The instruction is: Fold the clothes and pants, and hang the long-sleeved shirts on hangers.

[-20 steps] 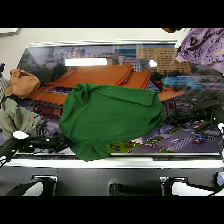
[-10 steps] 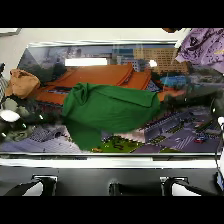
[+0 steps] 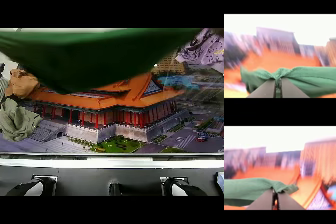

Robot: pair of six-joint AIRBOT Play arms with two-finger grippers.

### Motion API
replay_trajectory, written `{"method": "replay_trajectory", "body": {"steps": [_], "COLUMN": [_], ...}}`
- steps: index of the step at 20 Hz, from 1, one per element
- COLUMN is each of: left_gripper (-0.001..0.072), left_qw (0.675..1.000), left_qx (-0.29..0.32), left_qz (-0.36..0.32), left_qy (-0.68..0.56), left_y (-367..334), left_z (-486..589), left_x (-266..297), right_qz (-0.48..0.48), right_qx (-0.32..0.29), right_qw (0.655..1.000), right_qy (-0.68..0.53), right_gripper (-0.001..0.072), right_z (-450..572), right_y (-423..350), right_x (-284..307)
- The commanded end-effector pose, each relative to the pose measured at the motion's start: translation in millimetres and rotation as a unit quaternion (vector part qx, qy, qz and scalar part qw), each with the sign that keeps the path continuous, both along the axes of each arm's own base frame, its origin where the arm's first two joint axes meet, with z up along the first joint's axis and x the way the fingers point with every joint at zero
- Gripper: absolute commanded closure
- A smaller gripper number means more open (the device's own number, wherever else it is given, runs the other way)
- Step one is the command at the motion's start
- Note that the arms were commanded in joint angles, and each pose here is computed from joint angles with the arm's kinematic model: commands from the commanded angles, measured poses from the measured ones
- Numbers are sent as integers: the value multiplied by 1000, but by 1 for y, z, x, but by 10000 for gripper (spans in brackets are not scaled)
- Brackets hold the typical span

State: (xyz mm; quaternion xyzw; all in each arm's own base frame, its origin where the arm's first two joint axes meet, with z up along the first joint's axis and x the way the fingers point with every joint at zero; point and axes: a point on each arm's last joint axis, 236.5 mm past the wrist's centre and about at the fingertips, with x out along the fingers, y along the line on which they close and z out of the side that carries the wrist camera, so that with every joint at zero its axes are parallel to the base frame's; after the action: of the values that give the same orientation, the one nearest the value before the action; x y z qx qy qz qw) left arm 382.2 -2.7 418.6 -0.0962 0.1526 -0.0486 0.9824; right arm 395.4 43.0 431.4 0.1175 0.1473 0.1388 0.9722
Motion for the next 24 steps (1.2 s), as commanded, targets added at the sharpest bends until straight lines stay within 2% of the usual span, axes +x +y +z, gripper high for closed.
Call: {"method": "replay_trajectory", "body": {"steps": [1, 5, 9, 11, 15, 20, 24], "left_gripper": [690, 690, 690, 690, 689, 689, 689], "left_qw": [993, 988, 992, 997, 993, 951, 936], "left_qx": [35, 27, 14, 6, -32, -49, -64], "left_qz": [64, 95, 91, 63, -38, -72, -55], "left_qy": [-96, -116, -88, -54, 103, 296, 341], "left_y": [16, 19, 15, 6, -26, -41, -54], "left_z": [81, 87, 72, 52, -50, -254, -389], "left_x": [-87, -154, -156, -131, -42, 79, 161], "right_qz": [-51, -118, -126, -126, -115, -90, -106], "right_qx": [-30, -27, 0, 5, -3, -16, 1], "right_qw": [992, 977, 980, 987, 986, 934, 914], "right_qy": [-107, -176, -156, -95, 120, 345, 392], "right_gripper": [687, 687, 687, 687, 686, 686, 686], "right_z": [81, 118, 111, 83, -31, -232, -357], "right_y": [-6, -22, -25, -30, -42, -60, -76], "right_x": [-105, -188, -185, -154, -55, 62, 139]}}
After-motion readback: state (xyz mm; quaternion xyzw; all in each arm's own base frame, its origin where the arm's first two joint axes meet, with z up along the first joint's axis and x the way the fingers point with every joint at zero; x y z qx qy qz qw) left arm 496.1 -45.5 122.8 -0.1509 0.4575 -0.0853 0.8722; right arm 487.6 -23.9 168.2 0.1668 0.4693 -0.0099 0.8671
